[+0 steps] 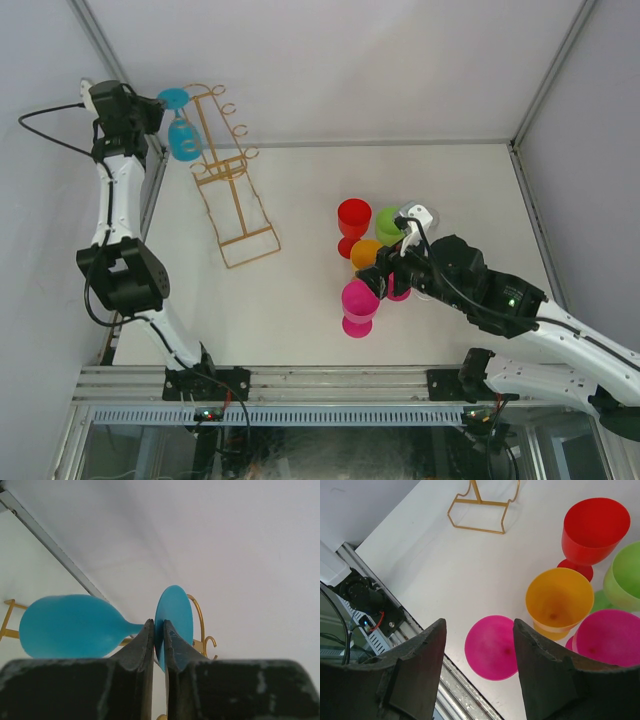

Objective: Take the wine glass off the wine glass rack
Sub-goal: Pick up the wine glass from the wine rack.

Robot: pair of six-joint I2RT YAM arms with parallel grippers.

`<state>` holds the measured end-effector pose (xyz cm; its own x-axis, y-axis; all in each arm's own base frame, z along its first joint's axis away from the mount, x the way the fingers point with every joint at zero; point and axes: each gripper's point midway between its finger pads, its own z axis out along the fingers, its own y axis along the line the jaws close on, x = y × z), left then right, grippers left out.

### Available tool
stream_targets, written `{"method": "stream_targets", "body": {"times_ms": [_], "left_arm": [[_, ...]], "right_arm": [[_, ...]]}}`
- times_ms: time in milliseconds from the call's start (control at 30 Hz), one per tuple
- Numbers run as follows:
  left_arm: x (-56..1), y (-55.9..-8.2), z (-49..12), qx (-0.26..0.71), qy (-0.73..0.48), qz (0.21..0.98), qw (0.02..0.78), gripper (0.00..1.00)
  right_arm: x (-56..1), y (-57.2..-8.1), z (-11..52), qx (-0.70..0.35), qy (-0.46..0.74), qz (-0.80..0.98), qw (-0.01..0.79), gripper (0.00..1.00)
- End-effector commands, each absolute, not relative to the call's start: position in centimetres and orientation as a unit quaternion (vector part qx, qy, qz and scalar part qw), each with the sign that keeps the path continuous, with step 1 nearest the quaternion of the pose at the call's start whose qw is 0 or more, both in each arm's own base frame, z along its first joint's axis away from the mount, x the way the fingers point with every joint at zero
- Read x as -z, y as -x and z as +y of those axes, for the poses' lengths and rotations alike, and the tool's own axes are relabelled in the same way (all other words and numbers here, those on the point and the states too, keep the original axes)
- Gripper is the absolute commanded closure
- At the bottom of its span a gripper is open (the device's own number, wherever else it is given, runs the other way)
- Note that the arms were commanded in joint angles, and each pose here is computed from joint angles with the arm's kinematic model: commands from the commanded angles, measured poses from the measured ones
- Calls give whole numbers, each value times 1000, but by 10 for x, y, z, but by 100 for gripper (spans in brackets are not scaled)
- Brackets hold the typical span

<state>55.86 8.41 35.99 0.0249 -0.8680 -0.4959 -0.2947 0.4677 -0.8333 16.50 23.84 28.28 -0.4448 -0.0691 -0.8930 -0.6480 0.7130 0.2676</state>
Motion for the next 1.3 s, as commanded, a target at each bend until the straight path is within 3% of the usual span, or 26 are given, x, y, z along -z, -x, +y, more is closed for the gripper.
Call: {"method": "stream_targets", "body": {"times_ms": [0,300,933,1267], "left_arm": [[-402,-554,87,246,429,626,603,87],[-417,-543,95,208,418,621,630,98],[-468,-515,100,160,379,598,688,100],[-489,-439,84,125,329,615,705,100]], "right_arm": [[-288,-166,238,-307,229,785,487,44],[-289,-166,239,-310,230,784,487,44],[-291,-163,239,-322,221,784,483,44],[-311,-164,236,-338,207,763,510,44]]}}
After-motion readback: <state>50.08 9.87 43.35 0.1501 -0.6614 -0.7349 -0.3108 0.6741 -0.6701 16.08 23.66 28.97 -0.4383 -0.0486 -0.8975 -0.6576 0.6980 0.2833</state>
